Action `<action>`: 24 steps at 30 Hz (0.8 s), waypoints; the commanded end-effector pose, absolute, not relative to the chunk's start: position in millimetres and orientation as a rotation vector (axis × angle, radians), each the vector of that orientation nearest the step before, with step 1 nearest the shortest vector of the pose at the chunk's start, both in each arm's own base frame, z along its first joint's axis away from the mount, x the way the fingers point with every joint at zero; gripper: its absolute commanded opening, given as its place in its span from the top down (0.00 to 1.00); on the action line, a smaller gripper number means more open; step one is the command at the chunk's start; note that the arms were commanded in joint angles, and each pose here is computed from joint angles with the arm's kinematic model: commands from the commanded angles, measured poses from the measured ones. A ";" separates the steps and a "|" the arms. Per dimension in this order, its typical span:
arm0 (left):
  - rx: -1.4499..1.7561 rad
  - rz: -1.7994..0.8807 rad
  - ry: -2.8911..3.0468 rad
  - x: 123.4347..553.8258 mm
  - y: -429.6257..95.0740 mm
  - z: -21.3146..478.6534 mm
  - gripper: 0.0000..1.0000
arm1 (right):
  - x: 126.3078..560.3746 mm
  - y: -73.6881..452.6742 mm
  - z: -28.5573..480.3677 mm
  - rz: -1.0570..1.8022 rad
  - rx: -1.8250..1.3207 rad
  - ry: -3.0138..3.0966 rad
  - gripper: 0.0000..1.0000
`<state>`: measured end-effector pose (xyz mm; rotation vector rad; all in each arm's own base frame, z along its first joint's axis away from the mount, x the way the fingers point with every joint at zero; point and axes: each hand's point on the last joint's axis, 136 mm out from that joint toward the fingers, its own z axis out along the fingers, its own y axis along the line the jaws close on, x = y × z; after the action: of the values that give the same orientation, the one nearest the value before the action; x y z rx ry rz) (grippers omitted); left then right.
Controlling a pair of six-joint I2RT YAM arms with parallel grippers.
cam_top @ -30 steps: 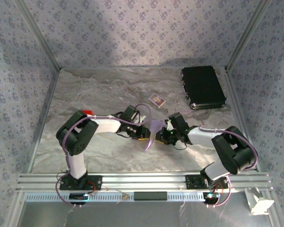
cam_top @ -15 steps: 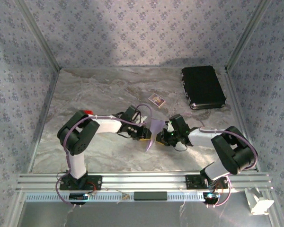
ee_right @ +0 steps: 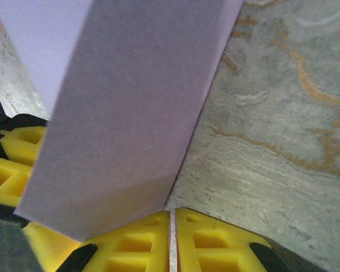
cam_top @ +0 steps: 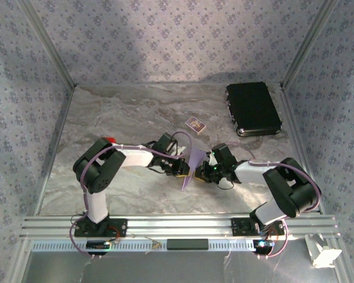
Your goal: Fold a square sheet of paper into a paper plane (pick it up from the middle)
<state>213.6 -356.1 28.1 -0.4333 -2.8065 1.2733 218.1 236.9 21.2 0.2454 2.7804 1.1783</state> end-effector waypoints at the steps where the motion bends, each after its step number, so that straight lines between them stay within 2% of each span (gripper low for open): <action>1: -0.451 1.285 -2.834 215.1 -356.0 39.0 0.90 | 217.7 233.2 22.9 1.176 0.272 2.773 0.88; 6: -0.397 1.152 -3.029 230.1 -336.6 55.2 0.93 | 222.5 220.0 29.5 1.085 0.291 2.755 0.87; 16: -0.227 0.407 -3.410 253.4 -260.9 62.8 0.99 | 232.1 209.8 43.4 0.989 0.294 2.724 0.87; 24: -0.215 0.297 -3.391 245.9 -254.4 48.5 0.99 | 236.6 215.6 48.6 1.003 0.282 2.717 0.86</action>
<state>251.1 -264.1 54.5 -0.2293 -3.3934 0.4195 231.6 215.3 43.9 0.2923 2.7204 1.0270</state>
